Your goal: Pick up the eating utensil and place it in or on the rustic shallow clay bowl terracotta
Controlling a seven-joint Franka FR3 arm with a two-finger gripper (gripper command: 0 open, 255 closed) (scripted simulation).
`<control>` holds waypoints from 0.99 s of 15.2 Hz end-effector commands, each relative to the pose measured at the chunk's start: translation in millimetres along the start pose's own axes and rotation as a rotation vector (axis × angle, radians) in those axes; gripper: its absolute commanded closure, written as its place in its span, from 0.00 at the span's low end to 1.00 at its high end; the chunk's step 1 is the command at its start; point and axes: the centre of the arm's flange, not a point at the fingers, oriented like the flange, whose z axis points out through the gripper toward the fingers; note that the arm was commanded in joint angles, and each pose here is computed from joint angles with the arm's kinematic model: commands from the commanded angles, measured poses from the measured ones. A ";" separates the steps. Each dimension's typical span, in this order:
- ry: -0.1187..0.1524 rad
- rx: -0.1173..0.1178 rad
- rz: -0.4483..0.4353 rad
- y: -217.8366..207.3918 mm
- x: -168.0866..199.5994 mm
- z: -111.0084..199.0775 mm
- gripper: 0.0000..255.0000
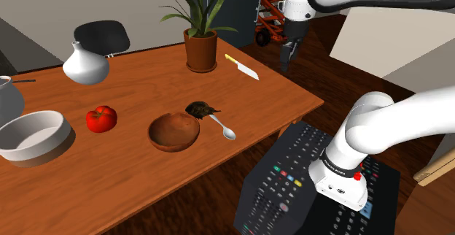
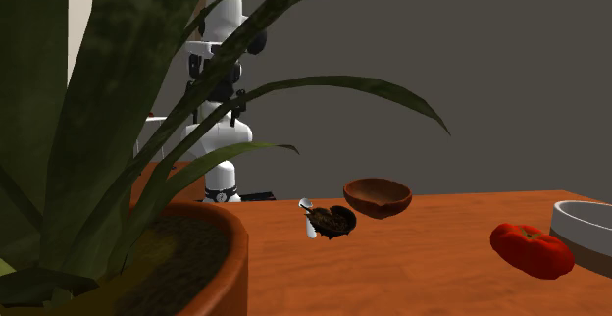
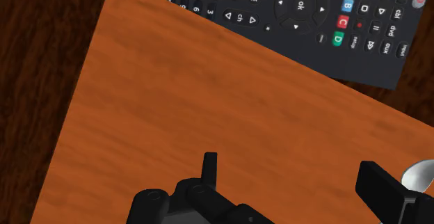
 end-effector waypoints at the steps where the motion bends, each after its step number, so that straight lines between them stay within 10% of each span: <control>1: 0.000 0.000 0.000 0.0 0.0 0.0 0.00; 15: -0.046 0.184 0.208 -95.3 103.0 97.1 0.00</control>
